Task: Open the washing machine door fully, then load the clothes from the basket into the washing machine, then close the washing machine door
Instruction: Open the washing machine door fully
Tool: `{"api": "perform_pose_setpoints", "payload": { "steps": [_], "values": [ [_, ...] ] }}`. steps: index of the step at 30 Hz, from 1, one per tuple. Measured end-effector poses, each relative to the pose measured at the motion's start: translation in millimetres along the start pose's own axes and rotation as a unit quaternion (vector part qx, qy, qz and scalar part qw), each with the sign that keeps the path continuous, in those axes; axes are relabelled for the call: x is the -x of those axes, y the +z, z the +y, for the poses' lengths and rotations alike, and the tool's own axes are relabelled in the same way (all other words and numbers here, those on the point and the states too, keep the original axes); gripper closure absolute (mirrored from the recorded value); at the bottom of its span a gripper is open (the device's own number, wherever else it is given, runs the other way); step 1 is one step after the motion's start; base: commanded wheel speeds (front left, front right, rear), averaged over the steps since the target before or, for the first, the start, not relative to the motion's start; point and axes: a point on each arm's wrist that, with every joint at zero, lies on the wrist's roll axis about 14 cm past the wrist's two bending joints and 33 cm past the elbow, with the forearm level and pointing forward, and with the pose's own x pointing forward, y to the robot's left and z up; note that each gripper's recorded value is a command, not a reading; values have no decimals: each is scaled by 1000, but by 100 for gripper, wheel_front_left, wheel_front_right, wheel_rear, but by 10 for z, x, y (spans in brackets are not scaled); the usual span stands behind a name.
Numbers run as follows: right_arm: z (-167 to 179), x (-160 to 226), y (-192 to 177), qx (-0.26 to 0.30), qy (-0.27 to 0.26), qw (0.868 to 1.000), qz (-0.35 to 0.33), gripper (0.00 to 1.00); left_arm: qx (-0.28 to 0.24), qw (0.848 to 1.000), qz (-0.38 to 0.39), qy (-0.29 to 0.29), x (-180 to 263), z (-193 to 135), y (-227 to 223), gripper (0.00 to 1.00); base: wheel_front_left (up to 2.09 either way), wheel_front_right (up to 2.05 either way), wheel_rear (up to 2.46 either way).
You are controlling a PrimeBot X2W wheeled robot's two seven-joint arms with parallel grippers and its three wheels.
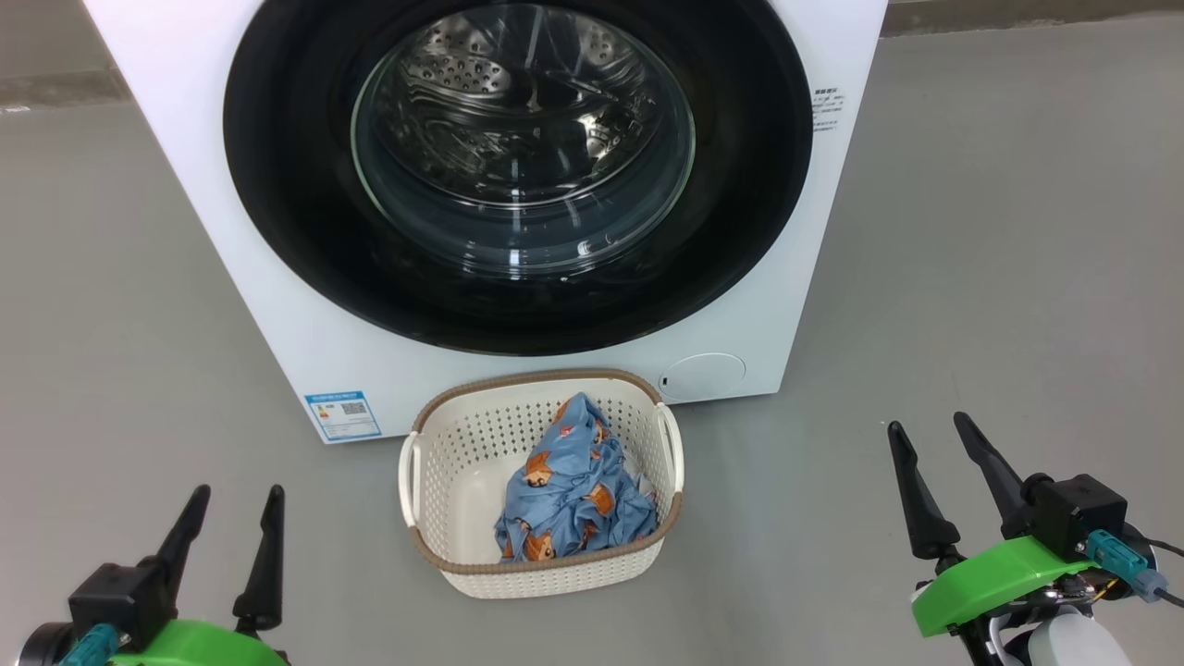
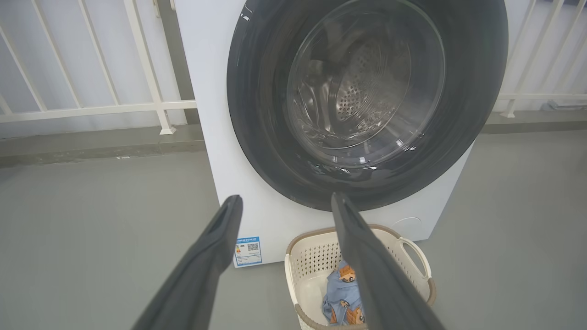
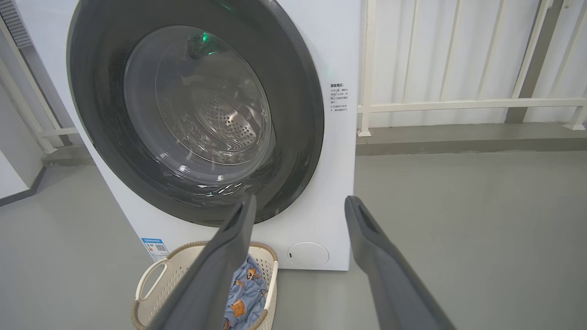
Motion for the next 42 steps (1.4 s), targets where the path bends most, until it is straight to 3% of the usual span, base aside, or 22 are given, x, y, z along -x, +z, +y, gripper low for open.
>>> {"api": "perform_pose_setpoints", "payload": {
  "steps": [11, 31, 42],
  "values": [
    [40, -14, 11, -3, 4, 1000, -2, 0, -9, 1000, -1, 1, 20, 24, 15, 0, 40, 40, -79],
    [-16, -23, 17, -4, -5, 1000, -4, 0, 7, 1000, -13, 6, 0, 7, 72, 0, 108, 107, -216],
    [1, -37, 44, -5, -3, 1000, -9, 0, 7, 1000, -21, 3, -12, -31, 115, 0, 26, 26, -51]
  ]
}}
